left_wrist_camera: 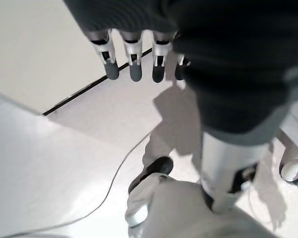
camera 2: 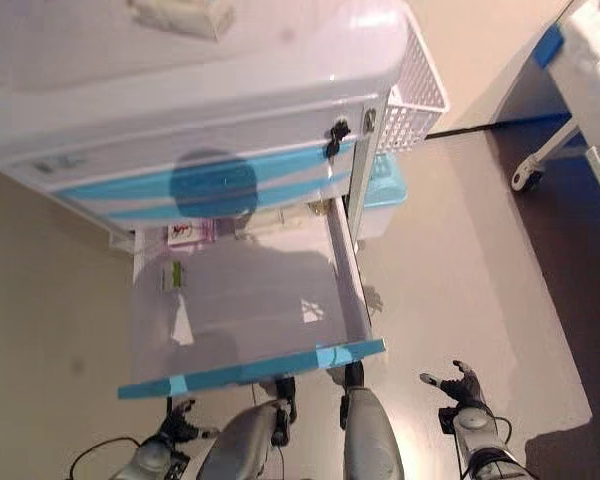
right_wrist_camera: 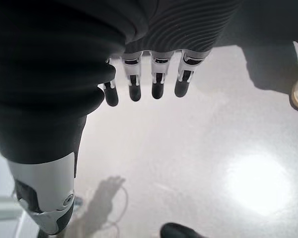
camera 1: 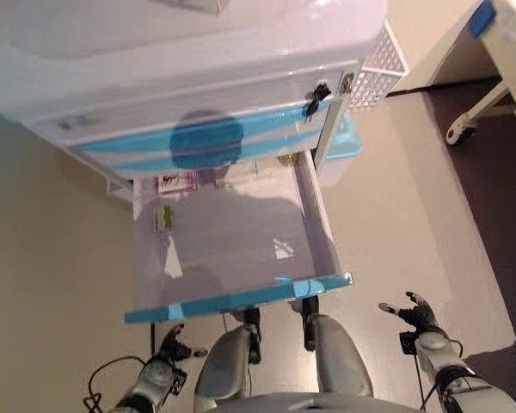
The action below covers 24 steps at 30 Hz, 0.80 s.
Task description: Open the drawer and pick up the medicine
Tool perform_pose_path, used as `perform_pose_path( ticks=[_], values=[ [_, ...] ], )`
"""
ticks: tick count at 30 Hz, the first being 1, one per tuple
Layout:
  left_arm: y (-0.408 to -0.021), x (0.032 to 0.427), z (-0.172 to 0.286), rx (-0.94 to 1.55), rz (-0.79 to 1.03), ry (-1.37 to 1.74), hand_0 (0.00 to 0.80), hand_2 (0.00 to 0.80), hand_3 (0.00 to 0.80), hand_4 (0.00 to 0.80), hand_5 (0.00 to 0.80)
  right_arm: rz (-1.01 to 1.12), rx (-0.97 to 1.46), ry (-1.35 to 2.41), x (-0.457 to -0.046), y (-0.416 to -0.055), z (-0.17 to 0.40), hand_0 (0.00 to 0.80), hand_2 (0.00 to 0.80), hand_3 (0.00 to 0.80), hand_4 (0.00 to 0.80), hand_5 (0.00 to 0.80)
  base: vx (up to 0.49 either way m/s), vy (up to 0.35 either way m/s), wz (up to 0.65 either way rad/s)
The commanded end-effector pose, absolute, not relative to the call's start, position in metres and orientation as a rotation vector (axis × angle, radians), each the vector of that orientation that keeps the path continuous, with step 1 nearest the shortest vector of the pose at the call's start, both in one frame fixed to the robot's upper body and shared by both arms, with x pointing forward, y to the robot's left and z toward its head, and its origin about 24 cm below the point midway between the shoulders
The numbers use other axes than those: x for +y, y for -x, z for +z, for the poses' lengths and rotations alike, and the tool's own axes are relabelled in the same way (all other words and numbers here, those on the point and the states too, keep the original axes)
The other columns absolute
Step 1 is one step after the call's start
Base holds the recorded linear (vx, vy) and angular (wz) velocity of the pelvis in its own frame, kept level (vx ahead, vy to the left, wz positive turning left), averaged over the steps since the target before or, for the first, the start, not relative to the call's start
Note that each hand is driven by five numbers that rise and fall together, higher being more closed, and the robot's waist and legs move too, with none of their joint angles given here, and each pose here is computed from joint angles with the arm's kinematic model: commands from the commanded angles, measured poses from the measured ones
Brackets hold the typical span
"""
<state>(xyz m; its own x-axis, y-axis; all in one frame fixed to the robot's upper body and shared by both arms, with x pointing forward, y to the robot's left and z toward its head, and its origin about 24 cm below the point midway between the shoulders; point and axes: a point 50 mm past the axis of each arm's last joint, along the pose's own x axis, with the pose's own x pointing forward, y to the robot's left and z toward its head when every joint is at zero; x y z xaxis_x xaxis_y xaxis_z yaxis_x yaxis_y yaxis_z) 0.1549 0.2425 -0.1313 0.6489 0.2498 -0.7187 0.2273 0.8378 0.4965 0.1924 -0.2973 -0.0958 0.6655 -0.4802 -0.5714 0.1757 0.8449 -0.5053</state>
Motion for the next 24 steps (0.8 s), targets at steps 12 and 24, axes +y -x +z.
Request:
perform_pose_path(
  ticks=[12,24],
  values=[
    [-0.197,0.253,-0.089,0.586,0.014,-0.815,0.000,0.000,0.000,0.000,0.000,-0.332,0.680,0.509,-0.287,-0.198,-0.091,0.000,0.000,0.000,0.000,0.000,-0.063,0.004,0.04],
    [-0.252,0.257,-0.017,0.243,-0.072,-1.092,0.000,0.000,0.000,0.000,0.000,-0.299,0.697,0.558,-0.295,-0.195,-0.090,0.000,0.000,0.000,0.000,0.000,-0.002,0.004,0.00]
  ],
)
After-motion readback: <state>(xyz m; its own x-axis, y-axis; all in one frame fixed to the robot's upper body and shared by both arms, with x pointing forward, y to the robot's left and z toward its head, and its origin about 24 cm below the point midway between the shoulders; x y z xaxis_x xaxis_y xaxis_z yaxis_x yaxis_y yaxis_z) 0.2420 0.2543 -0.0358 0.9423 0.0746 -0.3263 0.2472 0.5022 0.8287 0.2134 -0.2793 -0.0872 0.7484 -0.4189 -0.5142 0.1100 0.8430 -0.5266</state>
